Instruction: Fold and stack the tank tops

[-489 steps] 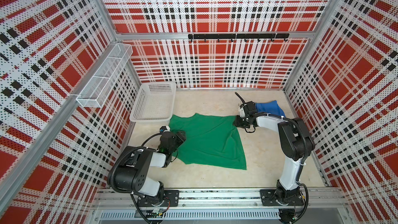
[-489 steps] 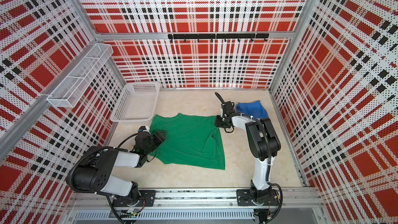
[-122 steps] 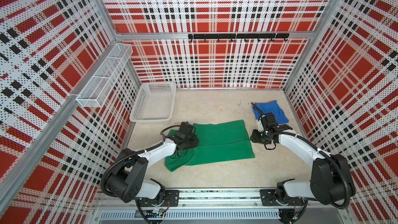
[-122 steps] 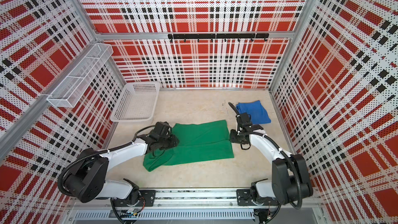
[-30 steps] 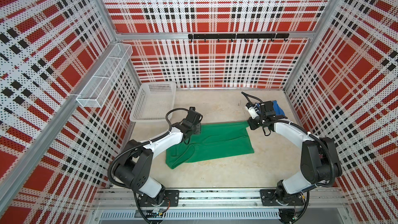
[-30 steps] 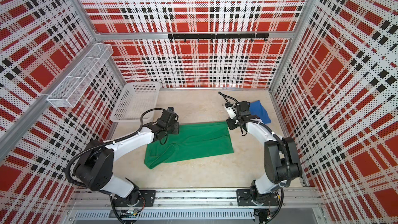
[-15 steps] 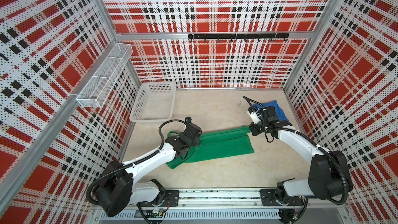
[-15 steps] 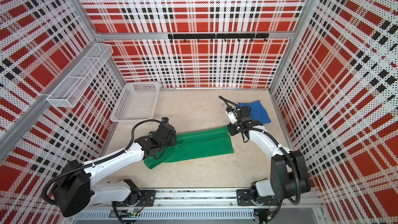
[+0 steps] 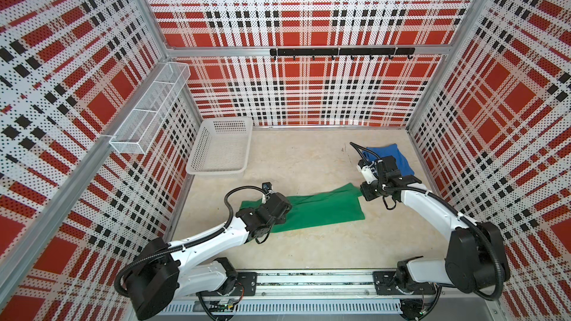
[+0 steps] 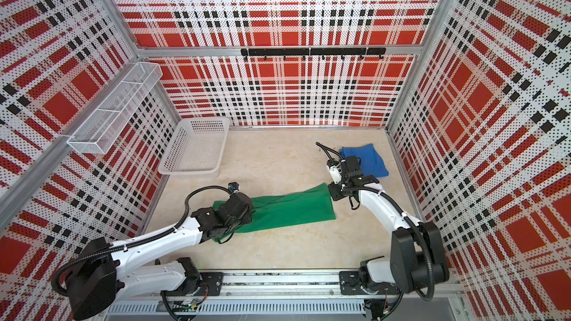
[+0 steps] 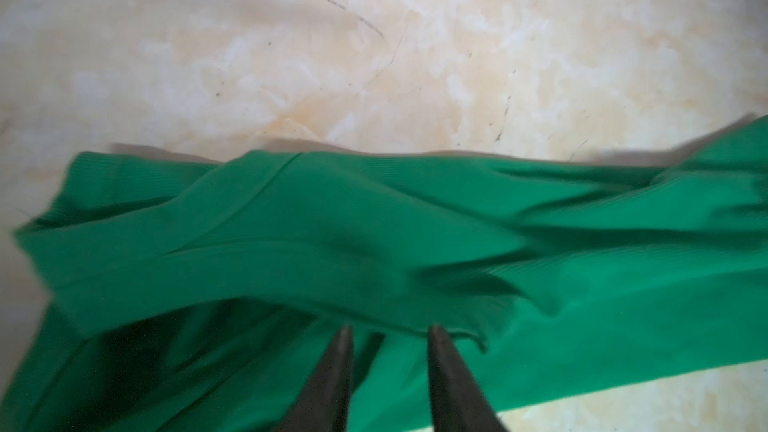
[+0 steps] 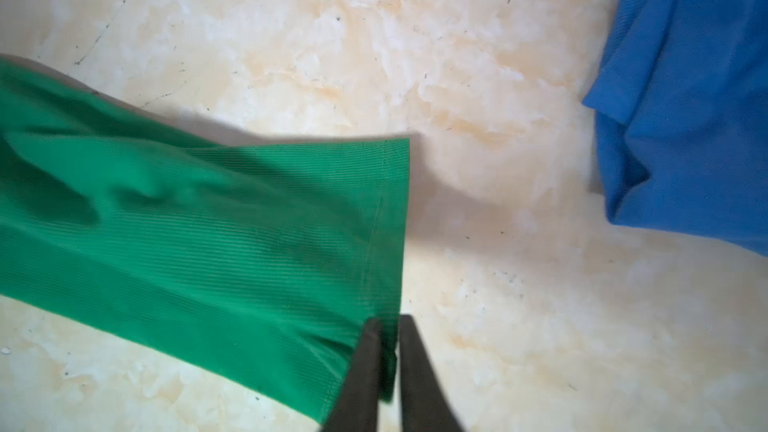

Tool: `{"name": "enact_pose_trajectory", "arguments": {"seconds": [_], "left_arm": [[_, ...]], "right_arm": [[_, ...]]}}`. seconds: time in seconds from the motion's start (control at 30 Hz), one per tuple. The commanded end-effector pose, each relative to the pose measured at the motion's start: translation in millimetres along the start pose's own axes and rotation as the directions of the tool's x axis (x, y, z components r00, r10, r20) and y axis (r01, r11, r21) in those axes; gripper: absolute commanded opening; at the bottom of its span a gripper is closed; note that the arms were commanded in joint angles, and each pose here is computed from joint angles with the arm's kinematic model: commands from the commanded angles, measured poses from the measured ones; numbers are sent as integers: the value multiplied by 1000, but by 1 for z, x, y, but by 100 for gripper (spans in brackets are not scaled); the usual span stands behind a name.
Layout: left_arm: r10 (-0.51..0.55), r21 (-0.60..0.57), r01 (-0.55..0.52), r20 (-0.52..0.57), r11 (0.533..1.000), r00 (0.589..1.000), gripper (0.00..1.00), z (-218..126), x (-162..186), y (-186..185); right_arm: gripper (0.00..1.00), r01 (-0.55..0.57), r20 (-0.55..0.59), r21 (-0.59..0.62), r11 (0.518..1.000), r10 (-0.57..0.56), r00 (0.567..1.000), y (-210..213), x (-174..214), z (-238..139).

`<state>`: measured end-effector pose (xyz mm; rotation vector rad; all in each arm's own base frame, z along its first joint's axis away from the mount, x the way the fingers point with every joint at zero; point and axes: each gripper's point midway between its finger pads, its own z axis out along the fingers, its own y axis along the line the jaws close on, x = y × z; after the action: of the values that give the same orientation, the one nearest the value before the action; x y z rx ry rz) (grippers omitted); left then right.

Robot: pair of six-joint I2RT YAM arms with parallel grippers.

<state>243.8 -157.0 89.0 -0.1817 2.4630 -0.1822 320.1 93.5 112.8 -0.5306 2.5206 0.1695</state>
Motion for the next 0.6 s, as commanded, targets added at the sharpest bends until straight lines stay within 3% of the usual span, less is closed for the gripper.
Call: {"name": "enact_pose_trajectory", "arguments": {"seconds": [0.0, 0.07, 0.2, 0.3, 0.4, 0.57], "left_arm": [[-11, -6, 11, 83, 1000, 997, 42, -24, -38, -3], [-25, 25, 22, 106, 999, 994, 44, -31, -55, -10], [-58, 108, 47, 98, 993, 993, 45, -17, -70, -27], [-64, 170, 52, 68, 984, 996, 43, -1, -69, -51], [-34, 171, 32, 11, 985, 999, 41, 18, -48, -64], [-43, 116, 52, -80, 992, 996, 39, 46, -7, -35]], "right_arm": [[48, 1, 94, 43, 999, -5, 996, -4, -14, -28], [53, -3, 151, 28, 1000, -2, 989, -1, -28, -38], [53, -48, 170, -31, 998, 53, 984, 7, -49, -33], [46, -134, 103, -62, 989, 140, 985, 17, -50, -13], [33, -252, 17, -101, 962, 255, 967, 29, -38, 11], [22, -402, -78, -96, 910, 396, 915, 41, -9, 43]]}}
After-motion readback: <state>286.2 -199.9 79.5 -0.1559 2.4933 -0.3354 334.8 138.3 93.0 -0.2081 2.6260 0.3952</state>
